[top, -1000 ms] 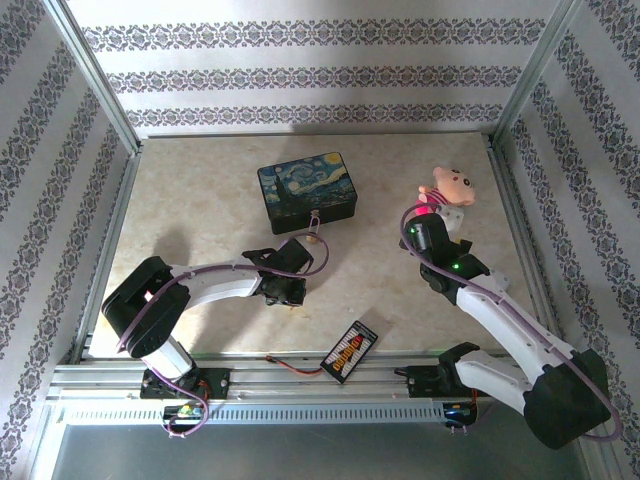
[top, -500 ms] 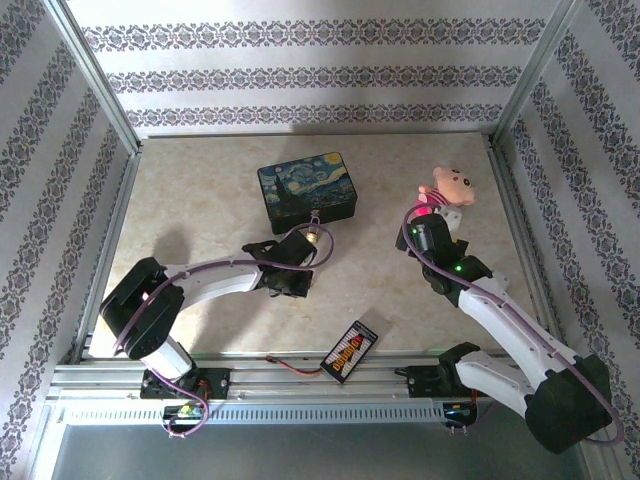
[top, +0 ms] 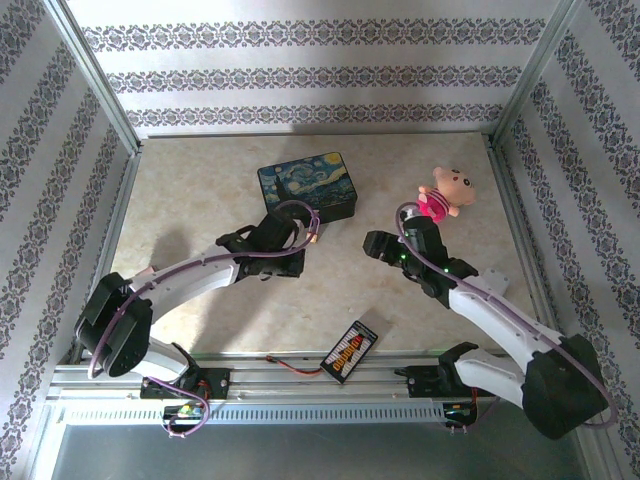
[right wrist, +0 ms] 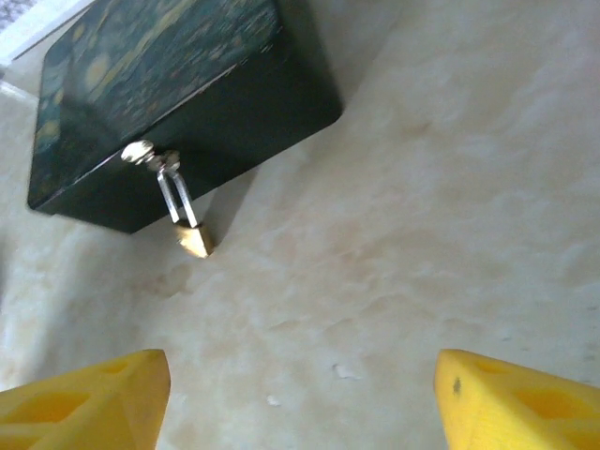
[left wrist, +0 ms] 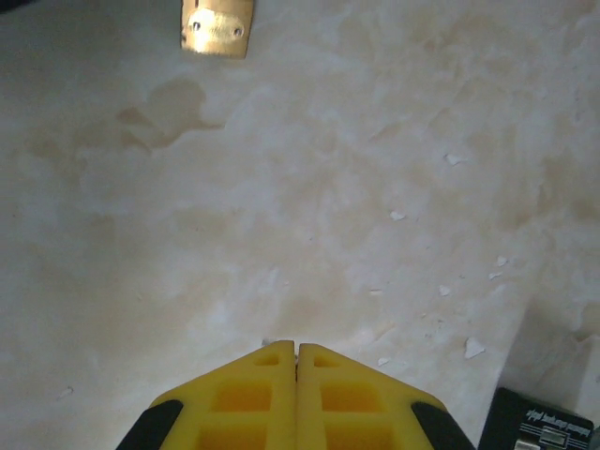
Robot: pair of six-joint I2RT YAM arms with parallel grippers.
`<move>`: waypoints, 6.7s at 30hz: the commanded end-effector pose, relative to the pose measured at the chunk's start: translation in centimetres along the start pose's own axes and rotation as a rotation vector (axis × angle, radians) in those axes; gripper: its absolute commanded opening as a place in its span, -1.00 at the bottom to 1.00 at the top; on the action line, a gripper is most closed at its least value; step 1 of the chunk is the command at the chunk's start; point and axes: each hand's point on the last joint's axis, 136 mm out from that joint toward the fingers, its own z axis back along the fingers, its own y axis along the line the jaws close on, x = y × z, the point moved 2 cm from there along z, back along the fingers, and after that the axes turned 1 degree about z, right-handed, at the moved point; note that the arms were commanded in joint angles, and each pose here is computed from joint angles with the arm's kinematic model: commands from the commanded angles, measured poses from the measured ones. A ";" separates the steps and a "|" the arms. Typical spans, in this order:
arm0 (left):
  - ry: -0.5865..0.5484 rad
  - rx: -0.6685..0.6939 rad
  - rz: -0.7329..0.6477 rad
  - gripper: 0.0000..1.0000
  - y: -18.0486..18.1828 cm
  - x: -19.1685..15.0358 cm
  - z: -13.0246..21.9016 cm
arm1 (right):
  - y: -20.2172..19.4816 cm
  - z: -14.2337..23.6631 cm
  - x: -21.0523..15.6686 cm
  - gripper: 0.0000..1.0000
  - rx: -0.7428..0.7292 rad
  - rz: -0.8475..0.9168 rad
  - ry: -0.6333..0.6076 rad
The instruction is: Unlock a padlock with a key
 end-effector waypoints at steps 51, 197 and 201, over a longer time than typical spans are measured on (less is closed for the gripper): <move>0.076 0.009 -0.022 -0.43 -0.4 -4.5 -7.7 | 0.4 -3.1 -4.4 0.07 -0.206 0.051 0.236; -0.311 -0.640 0.087 -0.61 -2.8 4.1 1.7 | 12.3 -3.3 -4.8 -1.00 0.250 0.070 0.513; -0.317 -0.637 0.097 -0.87 -2.8 4.3 1.7 | 12.3 -3.2 -4.8 -1.00 0.252 0.071 0.516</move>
